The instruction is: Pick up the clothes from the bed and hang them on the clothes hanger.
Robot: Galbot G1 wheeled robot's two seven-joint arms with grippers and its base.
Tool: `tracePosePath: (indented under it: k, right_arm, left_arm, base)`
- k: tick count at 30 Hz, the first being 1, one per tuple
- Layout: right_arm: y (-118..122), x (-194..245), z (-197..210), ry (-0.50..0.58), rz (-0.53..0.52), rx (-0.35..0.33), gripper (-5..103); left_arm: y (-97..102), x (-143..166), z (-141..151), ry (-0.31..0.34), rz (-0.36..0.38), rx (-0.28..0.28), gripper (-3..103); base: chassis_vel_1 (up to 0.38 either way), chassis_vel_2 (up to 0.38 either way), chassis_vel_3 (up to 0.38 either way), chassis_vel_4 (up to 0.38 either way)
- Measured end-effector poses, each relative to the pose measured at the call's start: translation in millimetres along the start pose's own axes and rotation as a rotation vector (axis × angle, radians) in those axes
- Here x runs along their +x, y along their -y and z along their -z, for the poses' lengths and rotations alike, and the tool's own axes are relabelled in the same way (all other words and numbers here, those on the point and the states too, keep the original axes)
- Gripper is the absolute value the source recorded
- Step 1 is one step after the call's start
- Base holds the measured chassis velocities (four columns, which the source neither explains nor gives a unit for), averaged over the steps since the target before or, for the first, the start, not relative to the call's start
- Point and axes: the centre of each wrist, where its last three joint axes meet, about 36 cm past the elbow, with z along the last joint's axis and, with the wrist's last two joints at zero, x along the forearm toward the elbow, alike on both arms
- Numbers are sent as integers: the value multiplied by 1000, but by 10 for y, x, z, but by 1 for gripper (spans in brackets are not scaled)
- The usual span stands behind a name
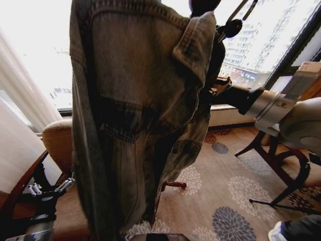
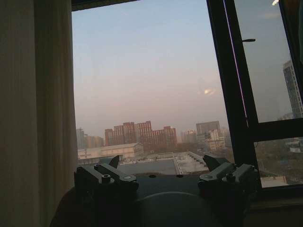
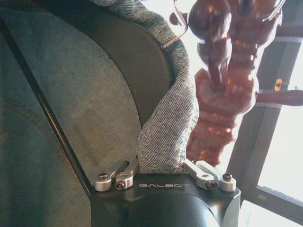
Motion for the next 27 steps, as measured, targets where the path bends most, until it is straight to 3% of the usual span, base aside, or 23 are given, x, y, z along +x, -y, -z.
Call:
tracePosePath:
  k: [6,13,18,27]
  right_arm:
    - [-31,-28,-32,-4,2,-112,20]
    - [-32,-58,-100,-19,12,-166,20]
    - [-75,-71,-156,-35,33,-159,20]
    - [-132,-60,-226,-64,74,-51,20]
  left_arm:
    - [0,0,0,0,0,0,100]
    - [0,0,0,0,0,0,100]
    - [0,0,0,0,0,0,100]
    - [0,0,0,0,0,0,100]
  base:
    - [0,0,0,0]
    - [0,0,0,0]
    - [0,0,0,0]
    - [0,0,0,0]
